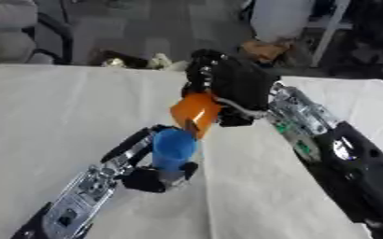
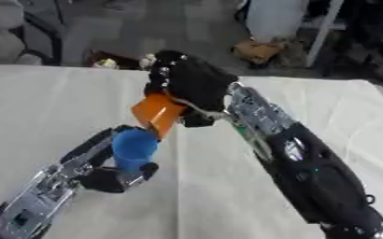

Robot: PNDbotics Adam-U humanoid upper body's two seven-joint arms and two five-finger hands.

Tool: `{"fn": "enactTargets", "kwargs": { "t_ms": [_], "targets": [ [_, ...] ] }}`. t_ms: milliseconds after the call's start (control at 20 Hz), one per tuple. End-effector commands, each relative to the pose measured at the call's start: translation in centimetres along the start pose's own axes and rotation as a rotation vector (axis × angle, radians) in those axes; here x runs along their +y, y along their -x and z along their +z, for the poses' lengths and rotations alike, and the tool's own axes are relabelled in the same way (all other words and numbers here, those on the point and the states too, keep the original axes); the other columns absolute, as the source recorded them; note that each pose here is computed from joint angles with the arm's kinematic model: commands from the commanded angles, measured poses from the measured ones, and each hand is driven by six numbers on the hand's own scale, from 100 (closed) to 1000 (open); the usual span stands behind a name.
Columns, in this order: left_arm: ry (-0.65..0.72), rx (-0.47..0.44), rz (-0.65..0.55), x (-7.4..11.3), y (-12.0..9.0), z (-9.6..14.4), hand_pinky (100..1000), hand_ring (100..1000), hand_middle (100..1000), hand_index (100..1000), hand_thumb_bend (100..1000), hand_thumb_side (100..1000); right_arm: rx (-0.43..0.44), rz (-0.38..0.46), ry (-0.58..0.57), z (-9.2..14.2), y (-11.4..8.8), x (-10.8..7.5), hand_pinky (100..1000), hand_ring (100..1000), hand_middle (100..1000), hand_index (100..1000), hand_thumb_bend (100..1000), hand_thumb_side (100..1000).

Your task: Pour the contents of one cup into another cup.

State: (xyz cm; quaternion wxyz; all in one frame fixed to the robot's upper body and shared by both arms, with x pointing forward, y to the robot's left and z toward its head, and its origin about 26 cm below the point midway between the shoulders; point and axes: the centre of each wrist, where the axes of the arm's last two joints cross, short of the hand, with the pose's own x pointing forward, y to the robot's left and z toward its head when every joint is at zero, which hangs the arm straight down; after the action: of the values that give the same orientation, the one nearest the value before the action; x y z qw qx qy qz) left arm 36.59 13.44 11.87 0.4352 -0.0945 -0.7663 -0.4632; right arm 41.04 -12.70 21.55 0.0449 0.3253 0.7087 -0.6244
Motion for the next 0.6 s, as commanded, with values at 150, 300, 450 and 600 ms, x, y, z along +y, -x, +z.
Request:
{"fn": "enactTargets", "kwargs": {
  "t_ms": [150, 300, 450, 600],
  "targets": [
    [-0.004, -0.035, -0.024, 0.68, -0.98, -0.62, 117, 707, 296, 764, 100, 368, -0.014, 0.029, 0.024, -0.45, 0.42, -1.37, 875, 724, 393, 657, 161, 100],
    [-0.006, -0.035, -0.024, 0.74, -1.00, -0.66, 118, 708, 297, 764, 100, 367, -0.018, 0.027, 0.028, -0.57, 0.34, -1.47, 874, 724, 391, 656, 161, 100],
    [-0.009, -0.034, -0.024, 0.79, -0.99, -0.72, 118, 708, 297, 764, 100, 368, -0.021, 0.026, 0.032, -0.71, 0.25, -1.56, 875, 724, 391, 656, 161, 100],
    [-0.011, -0.034, -0.024, 0.85, -0.98, -0.77, 118, 708, 297, 764, 100, 368, -0.024, 0.026, 0.037, -0.84, 0.20, -1.73, 875, 724, 389, 656, 162, 100]
  ]
}}
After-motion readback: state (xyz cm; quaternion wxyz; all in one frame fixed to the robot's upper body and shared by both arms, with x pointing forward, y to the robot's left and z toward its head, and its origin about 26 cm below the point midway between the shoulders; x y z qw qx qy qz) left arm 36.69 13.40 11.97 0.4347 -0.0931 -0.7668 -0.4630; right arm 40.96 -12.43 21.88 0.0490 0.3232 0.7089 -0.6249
